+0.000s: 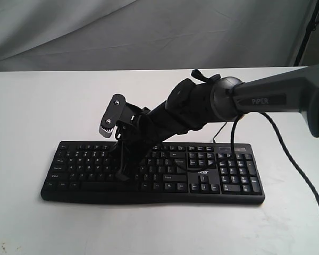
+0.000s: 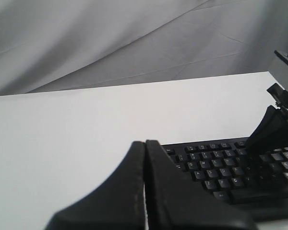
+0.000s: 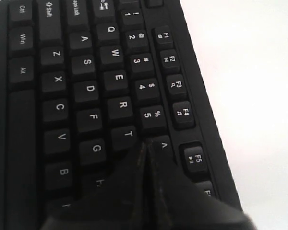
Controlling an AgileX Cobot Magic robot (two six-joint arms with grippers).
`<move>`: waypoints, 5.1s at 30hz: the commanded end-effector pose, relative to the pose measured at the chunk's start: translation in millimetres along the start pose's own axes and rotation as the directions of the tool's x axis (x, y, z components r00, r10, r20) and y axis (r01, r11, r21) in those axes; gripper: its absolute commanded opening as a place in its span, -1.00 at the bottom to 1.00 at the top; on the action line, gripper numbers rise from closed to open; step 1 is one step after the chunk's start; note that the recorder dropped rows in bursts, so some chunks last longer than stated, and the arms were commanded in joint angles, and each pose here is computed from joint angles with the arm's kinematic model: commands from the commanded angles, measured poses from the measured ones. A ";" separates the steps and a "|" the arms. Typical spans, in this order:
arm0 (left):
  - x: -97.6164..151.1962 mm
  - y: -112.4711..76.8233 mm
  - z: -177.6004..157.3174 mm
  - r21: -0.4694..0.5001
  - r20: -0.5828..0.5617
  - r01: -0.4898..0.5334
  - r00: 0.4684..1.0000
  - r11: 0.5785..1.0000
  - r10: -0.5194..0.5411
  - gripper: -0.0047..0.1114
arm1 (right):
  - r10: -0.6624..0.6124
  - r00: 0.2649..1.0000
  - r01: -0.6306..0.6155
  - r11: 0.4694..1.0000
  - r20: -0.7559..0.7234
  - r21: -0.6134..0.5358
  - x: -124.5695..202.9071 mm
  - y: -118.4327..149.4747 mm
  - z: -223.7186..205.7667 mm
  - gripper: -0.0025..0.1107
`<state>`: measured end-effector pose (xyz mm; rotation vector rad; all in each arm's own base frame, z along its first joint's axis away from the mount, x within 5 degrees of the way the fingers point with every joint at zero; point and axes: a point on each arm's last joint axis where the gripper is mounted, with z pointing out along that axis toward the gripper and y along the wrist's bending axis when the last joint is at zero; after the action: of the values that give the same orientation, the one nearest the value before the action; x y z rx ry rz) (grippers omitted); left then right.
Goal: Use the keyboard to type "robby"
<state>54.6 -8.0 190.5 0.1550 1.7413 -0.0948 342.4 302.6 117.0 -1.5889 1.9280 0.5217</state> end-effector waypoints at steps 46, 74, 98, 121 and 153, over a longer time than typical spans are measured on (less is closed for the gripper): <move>0.8 -0.3 0.1 0.005 0.005 -0.003 1.000 1.000 0.003 -0.92 | 0.031 0.998 -0.031 0.999 0.048 -0.011 -5.1 -1.4 -2.5 -0.96; 0.8 -0.3 0.1 0.005 0.005 -0.003 1.000 1.000 0.003 -0.92 | 0.009 0.997 -0.011 1.000 0.081 0.024 -17.8 -3.5 -17.7 -0.96; 0.8 -0.3 0.1 0.005 0.005 -0.003 1.000 1.000 0.003 -0.92 | -0.151 0.961 0.057 0.927 0.230 0.371 -63.6 60.6 -168.5 -0.96; 0.8 -0.3 0.1 0.005 0.005 -0.003 1.000 1.000 0.003 -0.92 | -0.200 0.704 -0.273 0.810 0.681 0.519 45.2 202.4 -316.6 -0.96; 0.8 -0.3 0.1 0.005 0.005 -0.003 1.000 1.000 0.003 -0.92 | 0.006 0.454 -0.829 0.369 0.891 0.420 119.1 178.2 -383.5 -0.96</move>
<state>54.6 -8.0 190.5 0.1550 1.7413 -0.0948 90.4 12.0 313.9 0.0959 1.4919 0.3104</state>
